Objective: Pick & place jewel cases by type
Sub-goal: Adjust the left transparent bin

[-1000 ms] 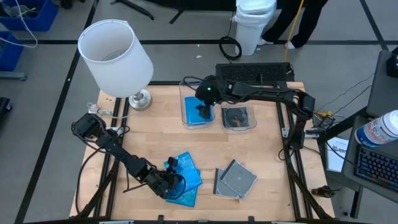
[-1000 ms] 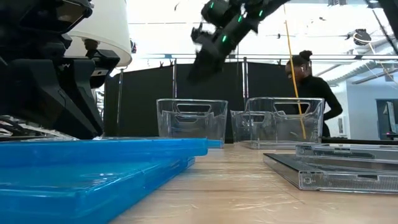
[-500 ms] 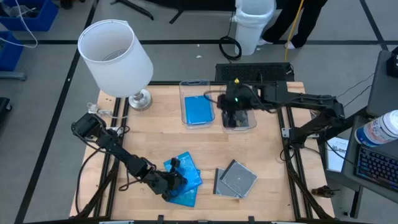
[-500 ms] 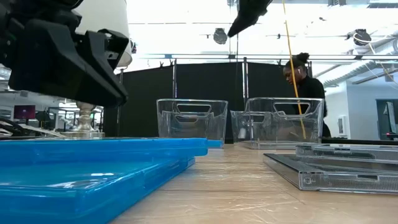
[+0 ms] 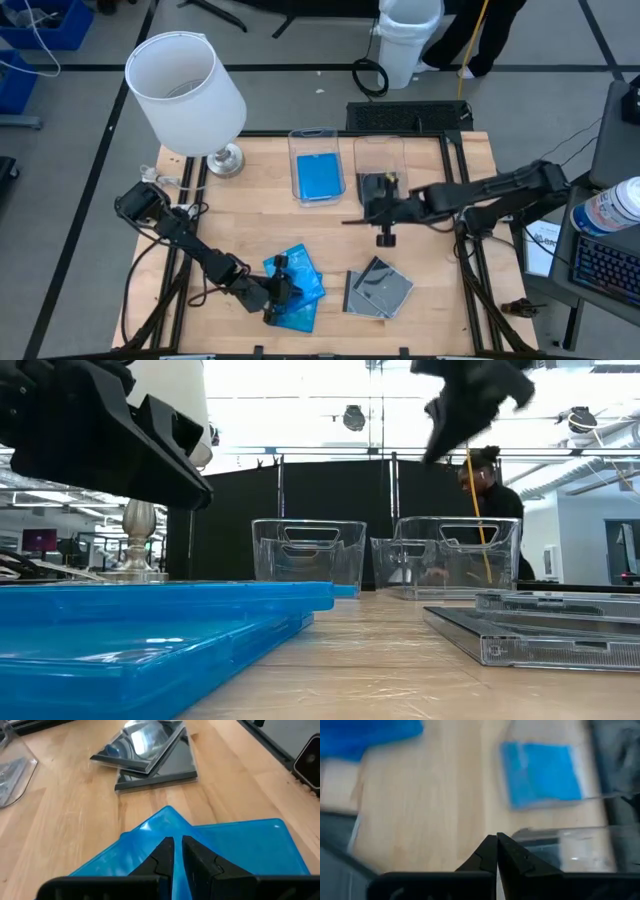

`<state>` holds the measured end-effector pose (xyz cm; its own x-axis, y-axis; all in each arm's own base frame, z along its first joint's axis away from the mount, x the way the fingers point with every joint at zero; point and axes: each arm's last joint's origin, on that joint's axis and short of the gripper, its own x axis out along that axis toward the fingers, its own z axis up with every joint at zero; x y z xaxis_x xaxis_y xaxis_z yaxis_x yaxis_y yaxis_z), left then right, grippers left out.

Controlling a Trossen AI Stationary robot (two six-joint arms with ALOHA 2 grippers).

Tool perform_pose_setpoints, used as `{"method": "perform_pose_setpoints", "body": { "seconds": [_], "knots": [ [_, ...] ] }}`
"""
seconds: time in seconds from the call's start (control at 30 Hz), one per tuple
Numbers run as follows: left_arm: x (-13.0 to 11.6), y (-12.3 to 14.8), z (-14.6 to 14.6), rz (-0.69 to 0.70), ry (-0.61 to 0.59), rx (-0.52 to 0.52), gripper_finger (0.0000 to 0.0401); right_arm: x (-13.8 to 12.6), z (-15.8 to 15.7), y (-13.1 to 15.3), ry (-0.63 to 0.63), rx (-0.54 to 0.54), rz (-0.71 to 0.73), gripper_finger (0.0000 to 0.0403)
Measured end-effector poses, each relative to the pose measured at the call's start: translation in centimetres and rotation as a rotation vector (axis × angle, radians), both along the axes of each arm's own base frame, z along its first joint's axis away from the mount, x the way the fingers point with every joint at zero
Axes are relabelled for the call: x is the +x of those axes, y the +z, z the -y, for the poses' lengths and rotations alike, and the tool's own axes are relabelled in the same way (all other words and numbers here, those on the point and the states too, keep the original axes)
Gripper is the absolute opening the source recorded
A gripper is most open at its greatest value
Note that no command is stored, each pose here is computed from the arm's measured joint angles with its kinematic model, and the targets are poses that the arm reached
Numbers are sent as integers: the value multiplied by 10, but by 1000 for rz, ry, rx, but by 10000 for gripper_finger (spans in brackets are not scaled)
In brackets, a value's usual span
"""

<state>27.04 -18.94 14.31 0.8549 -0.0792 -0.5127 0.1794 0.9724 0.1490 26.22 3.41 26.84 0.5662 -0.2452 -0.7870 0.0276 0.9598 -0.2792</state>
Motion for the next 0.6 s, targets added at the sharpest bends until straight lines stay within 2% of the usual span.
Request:
{"method": "perform_pose_setpoints", "body": {
  "seconds": [0.13, 0.3, 0.37, 0.5, 0.6],
  "knots": [
    [2, 0, -2, 5, -16, 40, 46, 2, -1, -33, 51, -1, -12, 7],
    [5, -1, -8, -1, -15, 77, 46, 22, 12, -32, 48, -61, 67, 30],
    [6, -2, -11, -11, -7, 84, 46, 36, 20, -24, 74, -50, 86, 56],
    [8, -4, -16, -34, 7, 101, 46, 65, 37, -9, 126, -99, 81, 125],
    [7, -7, -20, -74, 33, 98, 46, 88, 51, -4, 218, -34, 29, 161]
  ]
}}
